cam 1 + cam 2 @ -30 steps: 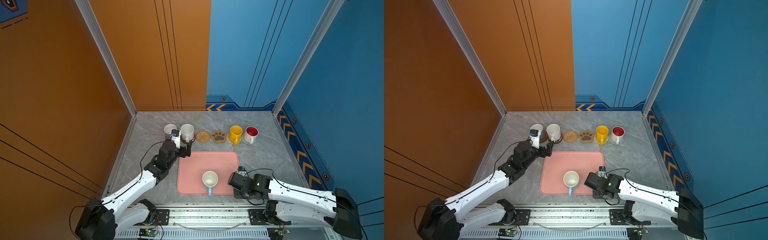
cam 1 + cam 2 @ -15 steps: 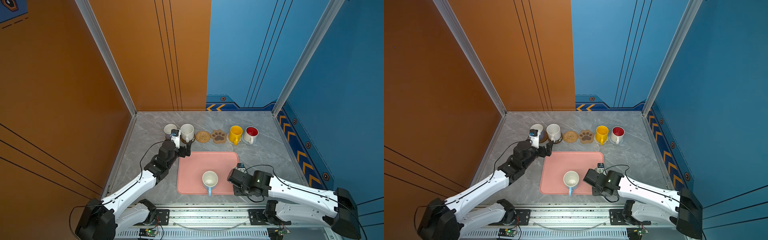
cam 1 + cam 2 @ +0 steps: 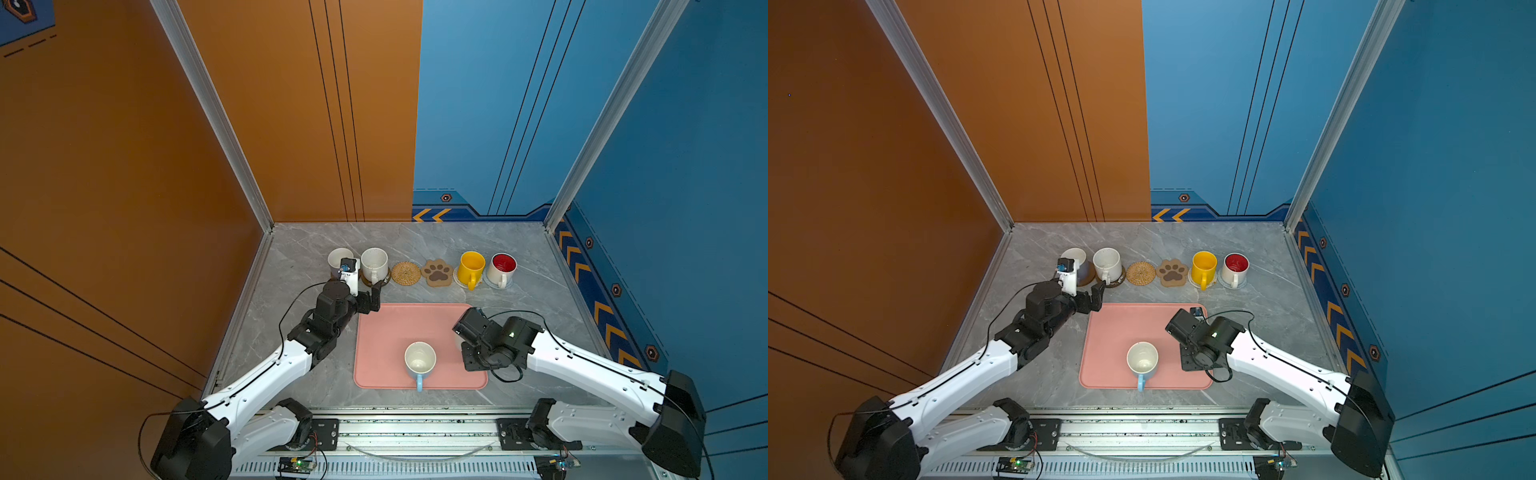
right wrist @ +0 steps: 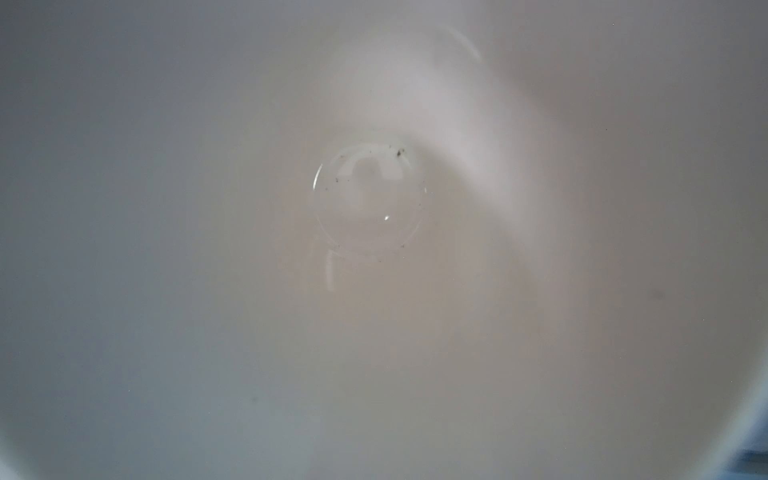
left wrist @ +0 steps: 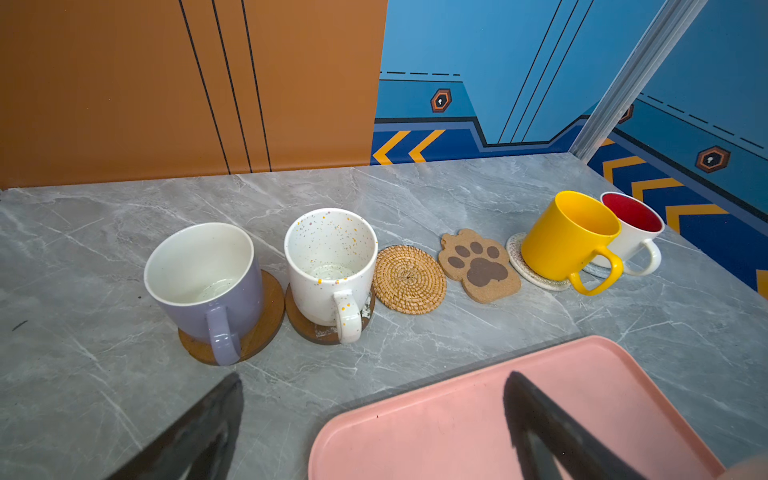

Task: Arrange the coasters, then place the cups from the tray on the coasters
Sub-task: 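Close the right gripper on the white mug rim and lift it, then carry the white mug with the right gripper toward the paw-shaped coaster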

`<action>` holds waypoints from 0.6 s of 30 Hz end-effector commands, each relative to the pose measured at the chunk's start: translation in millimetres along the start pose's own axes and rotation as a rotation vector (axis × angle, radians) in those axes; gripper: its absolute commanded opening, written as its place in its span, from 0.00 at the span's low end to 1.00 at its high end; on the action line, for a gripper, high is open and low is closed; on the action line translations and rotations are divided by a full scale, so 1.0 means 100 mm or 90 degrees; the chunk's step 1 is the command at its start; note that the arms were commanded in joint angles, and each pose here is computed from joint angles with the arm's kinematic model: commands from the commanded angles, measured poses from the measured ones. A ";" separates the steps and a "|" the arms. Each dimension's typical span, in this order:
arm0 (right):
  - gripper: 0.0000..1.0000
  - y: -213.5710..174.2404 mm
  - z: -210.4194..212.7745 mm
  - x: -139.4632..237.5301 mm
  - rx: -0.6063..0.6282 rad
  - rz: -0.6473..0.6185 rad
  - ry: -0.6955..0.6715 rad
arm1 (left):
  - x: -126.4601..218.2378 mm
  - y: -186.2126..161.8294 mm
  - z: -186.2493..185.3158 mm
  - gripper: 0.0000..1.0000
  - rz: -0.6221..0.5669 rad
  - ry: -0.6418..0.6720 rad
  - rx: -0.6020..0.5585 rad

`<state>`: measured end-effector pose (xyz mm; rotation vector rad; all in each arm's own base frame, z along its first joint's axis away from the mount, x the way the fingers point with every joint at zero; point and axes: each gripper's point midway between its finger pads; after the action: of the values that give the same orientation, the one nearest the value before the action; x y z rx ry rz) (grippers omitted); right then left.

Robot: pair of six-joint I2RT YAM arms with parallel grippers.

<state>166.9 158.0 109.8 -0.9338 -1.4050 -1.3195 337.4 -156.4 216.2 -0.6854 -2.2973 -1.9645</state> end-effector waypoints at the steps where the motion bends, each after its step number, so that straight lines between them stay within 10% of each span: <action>1: 0.00 0.21 0.05 0.14 0.044 -0.015 0.022 | -0.01 -0.10 0.05 0.98 0.014 0.002 0.006; 18: 0.00 0.97 0.09 0.11 0.092 -0.015 0.003 | 0.00 -0.09 0.13 0.98 0.011 0.015 0.015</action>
<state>239.3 174.2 130.7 -0.8735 -1.4390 -1.2165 338.5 -148.7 208.9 -0.6693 -2.2881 -1.9390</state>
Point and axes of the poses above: each gripper's point midway between its finger pads, its own x axis back along the fingers, its own z axis along the line the jaws close on, y = z × x, and after that the axes turned 3 degrees about x, right-handed
